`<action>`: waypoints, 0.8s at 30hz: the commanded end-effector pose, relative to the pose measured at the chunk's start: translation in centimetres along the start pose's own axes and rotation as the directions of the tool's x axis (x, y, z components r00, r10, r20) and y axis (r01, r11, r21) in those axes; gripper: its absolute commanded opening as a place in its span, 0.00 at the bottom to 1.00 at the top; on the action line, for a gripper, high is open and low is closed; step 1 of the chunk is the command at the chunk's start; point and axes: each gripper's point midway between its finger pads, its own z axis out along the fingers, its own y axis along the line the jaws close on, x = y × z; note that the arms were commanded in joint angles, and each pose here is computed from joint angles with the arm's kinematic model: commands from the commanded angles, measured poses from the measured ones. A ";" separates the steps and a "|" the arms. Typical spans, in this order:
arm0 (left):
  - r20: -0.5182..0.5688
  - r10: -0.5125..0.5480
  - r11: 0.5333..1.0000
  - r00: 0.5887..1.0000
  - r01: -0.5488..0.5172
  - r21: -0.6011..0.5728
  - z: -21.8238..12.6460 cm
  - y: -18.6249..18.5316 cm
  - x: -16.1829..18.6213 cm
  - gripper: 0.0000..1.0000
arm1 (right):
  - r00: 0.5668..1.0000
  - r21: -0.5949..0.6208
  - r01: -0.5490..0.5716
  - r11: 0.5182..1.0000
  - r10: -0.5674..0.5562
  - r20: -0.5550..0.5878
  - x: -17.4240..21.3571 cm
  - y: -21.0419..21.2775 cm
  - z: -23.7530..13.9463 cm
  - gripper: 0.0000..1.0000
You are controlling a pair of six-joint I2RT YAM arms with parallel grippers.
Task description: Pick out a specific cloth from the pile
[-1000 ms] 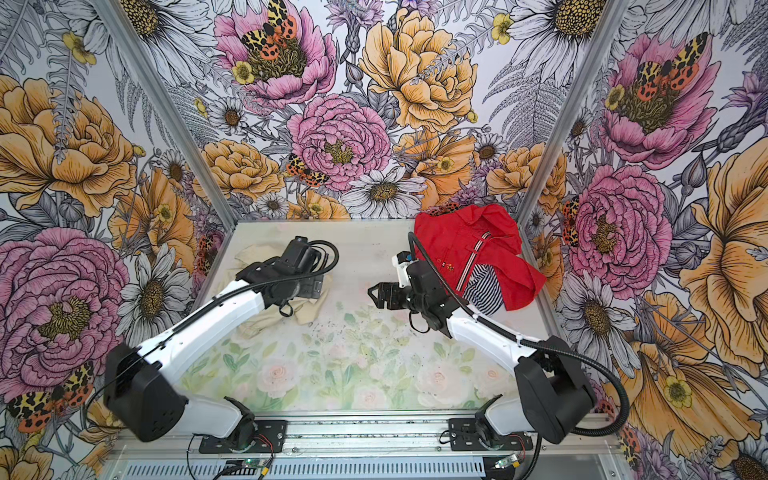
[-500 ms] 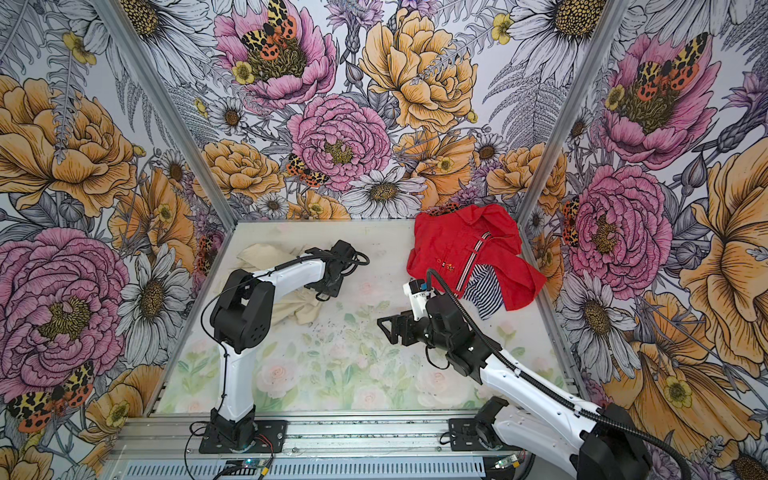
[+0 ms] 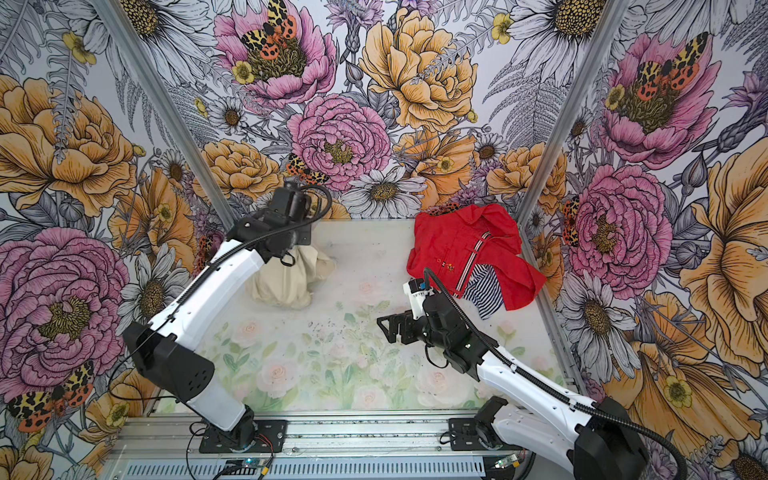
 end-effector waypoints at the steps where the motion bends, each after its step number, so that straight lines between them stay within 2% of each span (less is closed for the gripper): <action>1: 0.088 -0.090 0.985 0.992 0.076 0.153 -3.0 0.4 -4.1 0.00 | 0.999 -0.016 0.030 0.999 -0.029 0.042 -2.0 1.3 -0.3 0.99; 5: 0.193 -0.176 0.967 0.965 0.133 0.218 -6.9 1.7 -8.2 0.00 | 0.998 -0.018 0.029 0.999 -0.028 0.050 -2.3 1.6 -0.3 0.99; 8: 0.202 -0.272 0.943 0.941 0.219 0.249 -7.7 3.3 -9.2 0.00 | 0.999 -0.014 0.027 1.000 -0.026 0.043 -2.2 1.5 -0.1 0.99; 10: 0.166 -0.304 0.939 0.938 0.266 0.216 -6.2 4.5 -8.1 0.00 | 0.999 -0.012 0.024 1.000 -0.023 0.036 -2.1 1.4 0.2 0.99; 13: 0.109 -0.282 0.958 0.953 0.275 0.074 -2.5 6.8 -4.7 0.00 | 0.999 -0.017 0.018 1.000 -0.017 0.030 -2.0 1.6 0.3 0.99; 15: 0.107 -0.259 0.964 0.960 0.264 -0.039 -0.9 9.0 -2.7 0.00 | 0.999 -0.025 0.018 1.000 -0.017 0.032 -2.0 1.9 0.2 0.99; 18: 0.128 -0.250 0.954 0.960 0.267 -0.139 0.1 12.0 -0.9 0.00 | 0.999 -0.026 0.015 1.000 -0.014 0.035 -1.9 1.9 0.0 0.99; 22: 0.109 -0.209 0.955 0.972 0.227 -0.193 1.9 13.6 0.9 0.00 | 0.999 -0.017 0.008 1.000 -0.008 0.034 -1.8 1.7 0.1 0.99; 24: 0.100 -0.183 0.969 0.978 0.196 -0.152 2.9 12.5 1.6 0.00 | 1.000 -0.015 0.002 1.000 -0.001 0.030 -1.8 1.7 0.3 0.99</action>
